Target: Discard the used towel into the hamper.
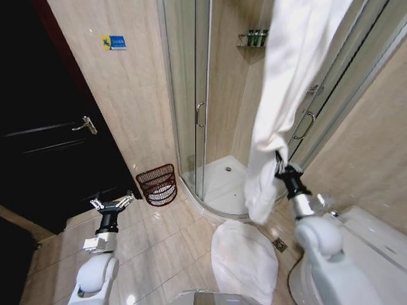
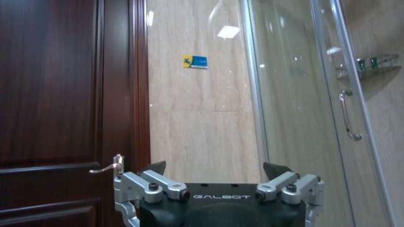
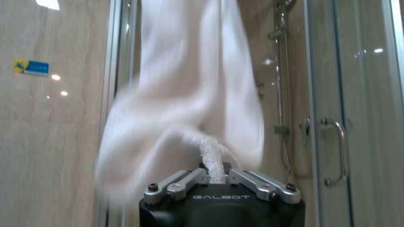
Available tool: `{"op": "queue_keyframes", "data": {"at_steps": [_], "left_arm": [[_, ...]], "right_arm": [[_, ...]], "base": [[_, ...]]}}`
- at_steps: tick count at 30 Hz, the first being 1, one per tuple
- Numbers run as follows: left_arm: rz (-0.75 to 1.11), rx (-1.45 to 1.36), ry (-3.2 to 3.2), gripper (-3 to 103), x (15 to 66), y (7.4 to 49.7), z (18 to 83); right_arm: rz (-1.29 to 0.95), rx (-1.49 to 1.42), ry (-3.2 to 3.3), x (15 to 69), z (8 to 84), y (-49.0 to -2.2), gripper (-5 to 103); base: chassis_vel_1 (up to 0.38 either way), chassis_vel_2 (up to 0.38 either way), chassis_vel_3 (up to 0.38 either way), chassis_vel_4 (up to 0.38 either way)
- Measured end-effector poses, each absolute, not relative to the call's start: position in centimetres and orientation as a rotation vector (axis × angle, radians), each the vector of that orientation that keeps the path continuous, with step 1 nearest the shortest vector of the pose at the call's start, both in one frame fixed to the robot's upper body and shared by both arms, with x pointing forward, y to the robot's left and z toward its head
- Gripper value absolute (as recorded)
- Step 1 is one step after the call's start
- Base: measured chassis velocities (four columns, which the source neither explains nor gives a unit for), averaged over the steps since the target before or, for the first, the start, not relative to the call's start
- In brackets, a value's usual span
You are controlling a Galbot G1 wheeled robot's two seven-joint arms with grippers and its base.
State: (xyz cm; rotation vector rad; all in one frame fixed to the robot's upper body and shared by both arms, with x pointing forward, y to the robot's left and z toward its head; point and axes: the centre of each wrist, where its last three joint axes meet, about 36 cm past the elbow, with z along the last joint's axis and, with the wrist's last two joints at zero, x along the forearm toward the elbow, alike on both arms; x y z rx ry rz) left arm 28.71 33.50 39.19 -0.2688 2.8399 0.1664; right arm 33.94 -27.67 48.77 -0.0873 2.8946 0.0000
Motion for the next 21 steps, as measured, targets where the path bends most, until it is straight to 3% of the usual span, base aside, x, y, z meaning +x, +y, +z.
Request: {"op": "queue_keyframes", "data": {"at_steps": [11, 21], "left_arm": [[0.162, -0.241, 2.814, 100, 29.3, 33.3, 40.3], [0.158, -0.23, 2.8, 100, 28.8, 33.0, 40.9]], "right_arm": [[0.035, 0.008, 2.88, 31.3, 47.1, -25.8, 2], [-0.004, 0.054, 2.752, 28.6, 51.5, -24.8, 2]], "base": [[0.0, 0.0, 0.0, 0.0], [0.0, 0.0, 0.0, 0.0]]}}
